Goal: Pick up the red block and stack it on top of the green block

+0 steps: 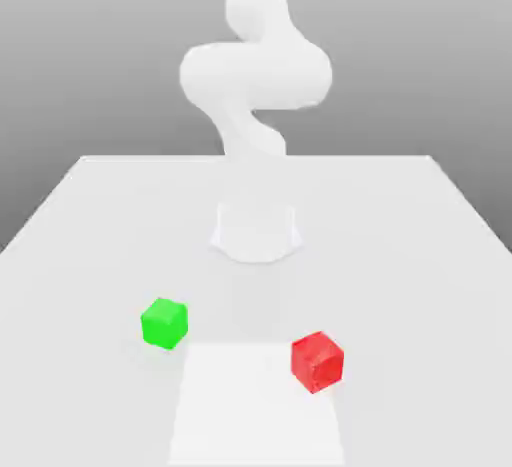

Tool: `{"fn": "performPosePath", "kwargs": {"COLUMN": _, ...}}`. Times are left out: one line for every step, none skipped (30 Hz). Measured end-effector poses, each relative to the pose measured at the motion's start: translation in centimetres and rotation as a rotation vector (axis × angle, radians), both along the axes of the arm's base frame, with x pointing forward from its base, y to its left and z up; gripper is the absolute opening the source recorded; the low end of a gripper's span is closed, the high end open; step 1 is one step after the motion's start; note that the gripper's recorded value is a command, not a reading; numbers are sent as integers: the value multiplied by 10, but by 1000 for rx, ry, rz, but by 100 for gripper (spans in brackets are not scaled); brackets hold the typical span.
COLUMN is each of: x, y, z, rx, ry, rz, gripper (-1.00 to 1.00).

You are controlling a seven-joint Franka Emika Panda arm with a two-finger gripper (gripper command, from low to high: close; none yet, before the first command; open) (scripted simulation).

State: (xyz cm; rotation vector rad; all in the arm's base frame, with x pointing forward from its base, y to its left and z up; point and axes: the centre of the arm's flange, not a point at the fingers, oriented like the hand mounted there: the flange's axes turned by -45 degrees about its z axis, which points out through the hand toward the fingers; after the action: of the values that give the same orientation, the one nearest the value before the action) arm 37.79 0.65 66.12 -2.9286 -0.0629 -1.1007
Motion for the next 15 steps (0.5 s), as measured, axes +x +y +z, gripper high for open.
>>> {"fn": "performPosePath", "kwargs": {"x": 13, "y": 4, "z": -25, "rx": -8, "ry": 39, "rz": 26, "gripper": 0}}
{"fn": "performPosePath", "kwargs": {"x": 25, "y": 8, "z": -49, "rx": -15, "ry": 77, "rz": 51, "gripper": 0}}
{"fn": "performPosePath", "kwargs": {"x": 34, "y": 13, "z": -74, "rx": -24, "ry": 114, "rz": 76, "gripper": 0}}
{"fn": "performPosePath", "kwargs": {"x": 42, "y": 18, "z": -99, "rx": -32, "ry": 151, "rz": 101, "gripper": 0}}
{"fn": "performPosePath", "kwargs": {"x": 49, "y": 23, "z": -124, "rx": -41, "ry": 187, "rz": 126, "gripper": 0}}
{"fn": "performPosePath", "kwargs": {"x": 54, "y": 28, "z": -149, "rx": -50, "ry": 224, "rz": 151, "gripper": 0}}
{"fn": "performPosePath", "kwargs": {"x": 57, "y": 33, "z": -174, "rx": -60, "ry": 260, "rz": 177, "gripper": 0}}
{"fn": "performPosePath", "kwargs": {"x": 59, "y": 38, "z": -199, "rx": -70, "ry": 296, "rz": 202, "gripper": 0}}
{"fn": "performPosePath", "kwargs": {"x": 59, "y": 43, "z": -224, "rx": -81, "ry": 332, "rz": 227, "gripper": 0}}
{"fn": "performPosePath", "kwargs": {"x": 58, "y": 48, "z": -249, "rx": -92, "ry": 369, "rz": 253, "gripper": 0}}
{"fn": "performPosePath", "kwargs": {"x": 55, "y": 53, "z": -274, "rx": -104, "ry": 406, "rz": 280, "gripper": 0}}
{"fn": "performPosePath", "kwargs": {"x": 51, "y": 58, "z": -299, "rx": -116, "ry": 443, "rz": 307, "gripper": 0}}
{"fn": "performPosePath", "kwargs": {"x": 45, "y": 62, "z": -325, "rx": -130, "ry": 482, "rz": 334, "gripper": 0}}
{"fn": "performPosePath", "kwargs": {"x": 38, "y": 66, "z": -349, "rx": -143, "ry": 520, "rz": 361, "gripper": 0}}
{"fn": "performPosePath", "kwargs": {"x": 29, "y": 69, "z": -372, "rx": -157, "ry": 556, "rz": 388, "gripper": 0}}
